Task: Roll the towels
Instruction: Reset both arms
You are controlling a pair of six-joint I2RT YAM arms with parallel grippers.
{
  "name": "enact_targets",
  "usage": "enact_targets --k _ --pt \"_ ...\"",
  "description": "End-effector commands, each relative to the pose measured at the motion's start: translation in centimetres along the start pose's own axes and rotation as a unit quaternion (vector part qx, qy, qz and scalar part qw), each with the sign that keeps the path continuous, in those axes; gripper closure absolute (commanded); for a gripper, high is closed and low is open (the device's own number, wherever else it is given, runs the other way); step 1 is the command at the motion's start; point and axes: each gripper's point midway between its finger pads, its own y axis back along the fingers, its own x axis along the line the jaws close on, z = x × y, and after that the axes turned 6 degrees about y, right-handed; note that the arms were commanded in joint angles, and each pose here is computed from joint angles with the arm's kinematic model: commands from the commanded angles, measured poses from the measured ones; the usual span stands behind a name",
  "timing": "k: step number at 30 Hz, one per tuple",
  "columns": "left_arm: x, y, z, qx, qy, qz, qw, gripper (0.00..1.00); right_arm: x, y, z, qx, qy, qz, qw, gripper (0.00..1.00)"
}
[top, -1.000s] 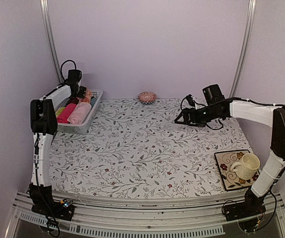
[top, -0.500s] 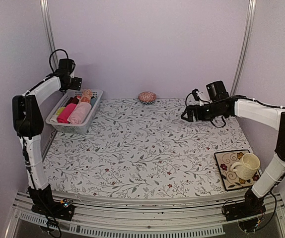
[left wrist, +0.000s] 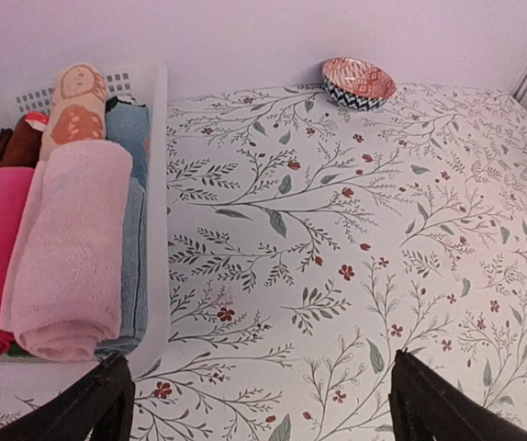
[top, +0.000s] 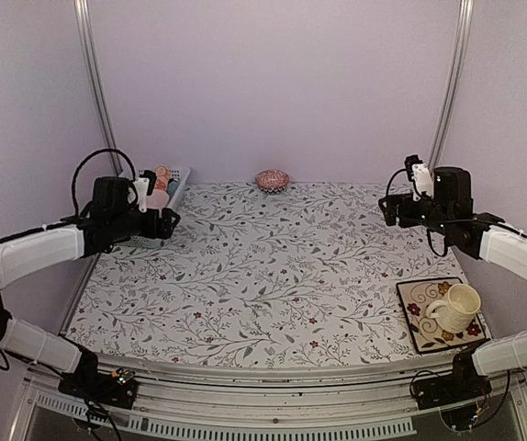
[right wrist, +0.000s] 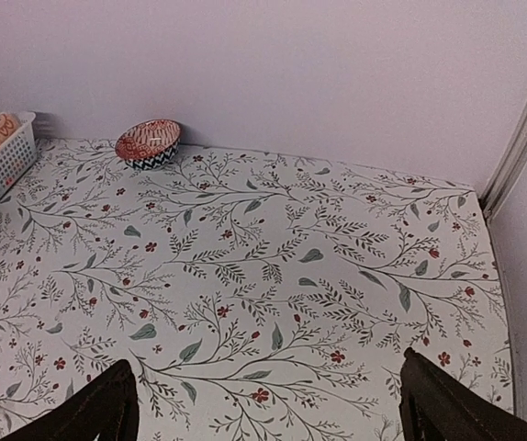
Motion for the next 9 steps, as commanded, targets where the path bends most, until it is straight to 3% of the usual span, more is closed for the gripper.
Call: enact_targets --k 1,9 --pt "-1.6 4.1 1.8 -0.110 0.001 -0.036 0.993 0.03 -2.5 3.6 1.7 -0.080 0.016 -0.062 0.995 0.01" --pt "-1.2 5.3 0.6 -0.120 -0.017 -0.026 0.992 0.03 -3.4 4.9 1.3 -0.093 0.008 -0.087 0.992 0.01"
